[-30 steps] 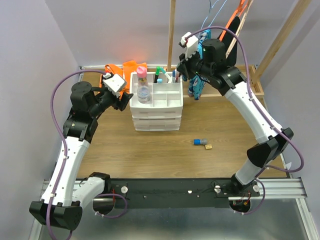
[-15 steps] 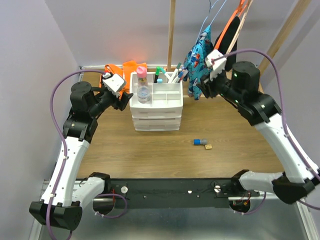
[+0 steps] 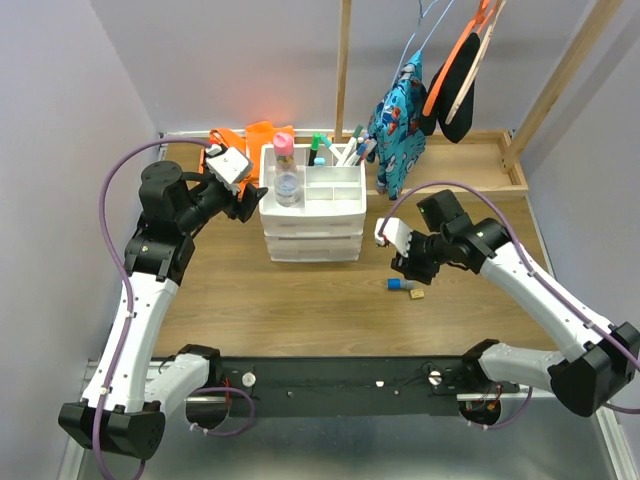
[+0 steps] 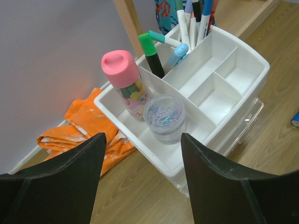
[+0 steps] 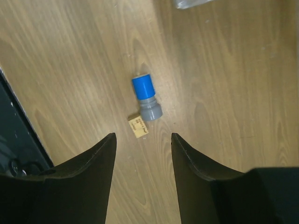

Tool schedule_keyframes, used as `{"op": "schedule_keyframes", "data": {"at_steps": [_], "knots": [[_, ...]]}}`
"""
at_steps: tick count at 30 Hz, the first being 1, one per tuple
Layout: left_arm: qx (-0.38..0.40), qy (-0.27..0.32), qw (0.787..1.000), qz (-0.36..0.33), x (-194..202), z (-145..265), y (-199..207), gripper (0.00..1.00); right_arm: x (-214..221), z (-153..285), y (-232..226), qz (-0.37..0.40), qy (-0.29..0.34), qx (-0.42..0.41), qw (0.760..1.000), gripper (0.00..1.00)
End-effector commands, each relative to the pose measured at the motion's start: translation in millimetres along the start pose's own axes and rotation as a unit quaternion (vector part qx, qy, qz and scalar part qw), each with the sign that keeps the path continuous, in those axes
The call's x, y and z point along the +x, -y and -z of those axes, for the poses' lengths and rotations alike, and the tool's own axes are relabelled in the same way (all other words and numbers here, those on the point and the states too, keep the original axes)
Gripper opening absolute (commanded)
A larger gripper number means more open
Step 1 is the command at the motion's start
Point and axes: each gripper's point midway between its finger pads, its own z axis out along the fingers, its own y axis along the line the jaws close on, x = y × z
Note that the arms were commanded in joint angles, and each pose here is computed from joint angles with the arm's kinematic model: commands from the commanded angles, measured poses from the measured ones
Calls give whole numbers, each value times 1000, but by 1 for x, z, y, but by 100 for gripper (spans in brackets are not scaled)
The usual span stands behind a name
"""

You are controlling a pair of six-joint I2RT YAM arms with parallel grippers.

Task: Sort the stationery into containers
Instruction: Pick up the stationery from the center of the board.

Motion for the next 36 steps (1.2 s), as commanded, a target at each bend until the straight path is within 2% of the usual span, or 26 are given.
{"op": "schedule_keyframes", "data": {"at_steps": [1, 9, 16, 26, 36], "knots": [[12, 1, 1000, -4, -5, 3, 3, 74, 19, -23, -19, 62, -23, -68, 996, 57], [10, -7, 1000, -4, -3, 1, 0, 74, 29, -67, -11, 95, -36, -76, 992, 63], [8, -15, 1000, -6, 1, 1, 0, 74, 30, -94, -11, 110, -29, -84, 990, 63], [7, -20, 1000, -2, 4, -1, -3, 74, 37, -121, -15, 122, -48, -92, 987, 62], [3, -22, 1000, -4, 4, -3, -6, 74, 51, -127, -23, 134, -80, -111, 981, 60]]}}
